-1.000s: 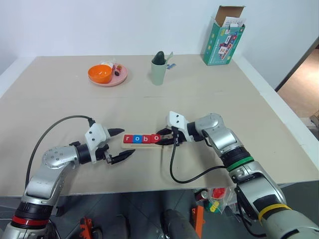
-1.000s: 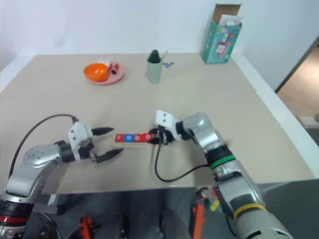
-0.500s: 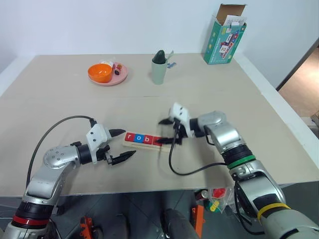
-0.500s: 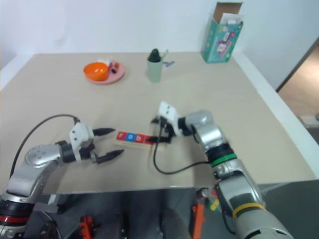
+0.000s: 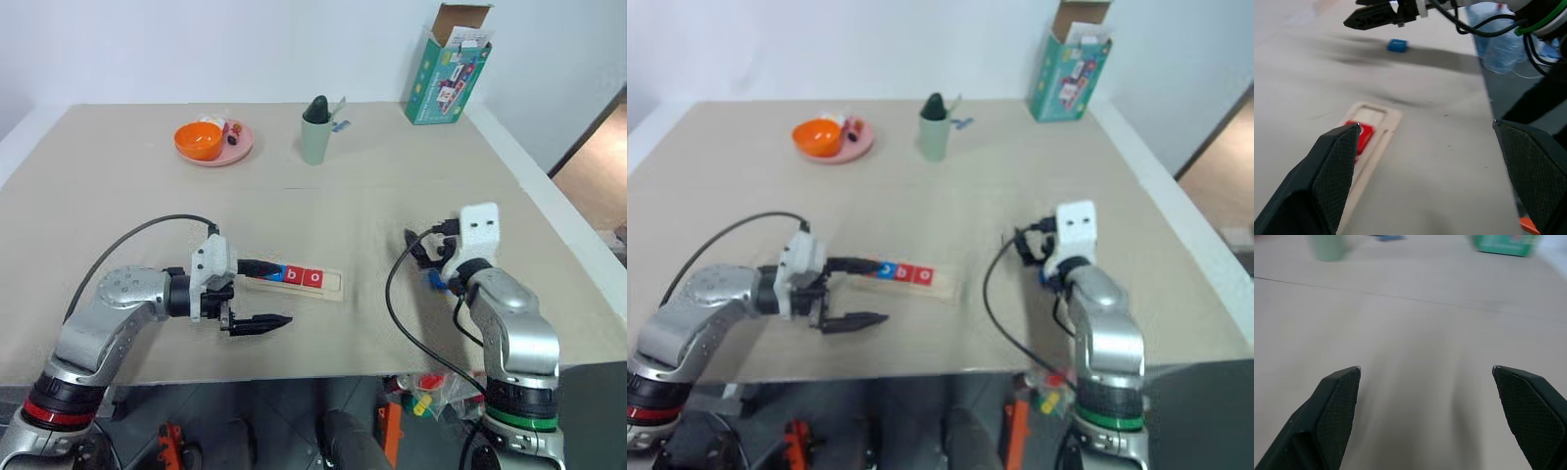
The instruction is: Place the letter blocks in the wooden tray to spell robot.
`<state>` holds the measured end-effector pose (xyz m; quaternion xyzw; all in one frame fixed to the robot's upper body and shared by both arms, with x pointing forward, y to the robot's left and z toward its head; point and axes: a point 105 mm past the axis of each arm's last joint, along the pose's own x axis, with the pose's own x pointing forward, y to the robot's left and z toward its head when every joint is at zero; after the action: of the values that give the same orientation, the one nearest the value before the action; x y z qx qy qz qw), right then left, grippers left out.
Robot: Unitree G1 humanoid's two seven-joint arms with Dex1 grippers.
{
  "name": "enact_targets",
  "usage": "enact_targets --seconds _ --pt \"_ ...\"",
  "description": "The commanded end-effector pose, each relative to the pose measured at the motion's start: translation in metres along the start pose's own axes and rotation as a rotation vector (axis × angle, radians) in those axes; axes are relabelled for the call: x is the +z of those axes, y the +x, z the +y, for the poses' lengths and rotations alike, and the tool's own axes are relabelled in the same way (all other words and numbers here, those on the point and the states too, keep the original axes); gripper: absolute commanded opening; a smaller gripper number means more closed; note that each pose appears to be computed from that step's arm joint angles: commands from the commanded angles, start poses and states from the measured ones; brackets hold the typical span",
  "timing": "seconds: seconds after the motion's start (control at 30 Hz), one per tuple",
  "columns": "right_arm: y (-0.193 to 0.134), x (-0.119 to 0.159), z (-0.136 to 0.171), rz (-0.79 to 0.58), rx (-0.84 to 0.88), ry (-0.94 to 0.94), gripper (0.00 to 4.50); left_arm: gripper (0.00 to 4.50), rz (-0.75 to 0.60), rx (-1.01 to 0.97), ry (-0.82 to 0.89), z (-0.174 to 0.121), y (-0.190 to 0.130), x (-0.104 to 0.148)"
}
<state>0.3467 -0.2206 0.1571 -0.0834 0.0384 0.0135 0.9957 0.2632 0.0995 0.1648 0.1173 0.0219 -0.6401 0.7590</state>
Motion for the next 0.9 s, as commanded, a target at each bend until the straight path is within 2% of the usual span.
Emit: enact_targets --seconds 0.03,0.37,0.63,0.73,0.9 --pt "-0.013 0.001 -0.013 -0.013 -0.068 -0.025 4.46 4.50 -0.010 -0.010 0.052 0.004 0.001 0.009" --pt "-0.023 -0.033 -0.010 0.110 -0.065 0.097 4.46 4.50 0.020 -0.007 0.083 0.009 0.002 0.001" --pt "-0.032 -0.055 -0.002 0.207 -0.054 0.112 4.46 4.50 0.017 0.008 0.099 0.010 0.002 0.001" --pt "-0.033 -0.055 0.000 0.207 -0.055 0.103 3.62 4.50 0.015 0.018 0.116 0.012 0.002 0.001" --pt "-0.036 -0.053 0.011 0.207 -0.036 0.124 1.90 4.50 0.011 0.039 0.135 0.015 0.002 0.001"
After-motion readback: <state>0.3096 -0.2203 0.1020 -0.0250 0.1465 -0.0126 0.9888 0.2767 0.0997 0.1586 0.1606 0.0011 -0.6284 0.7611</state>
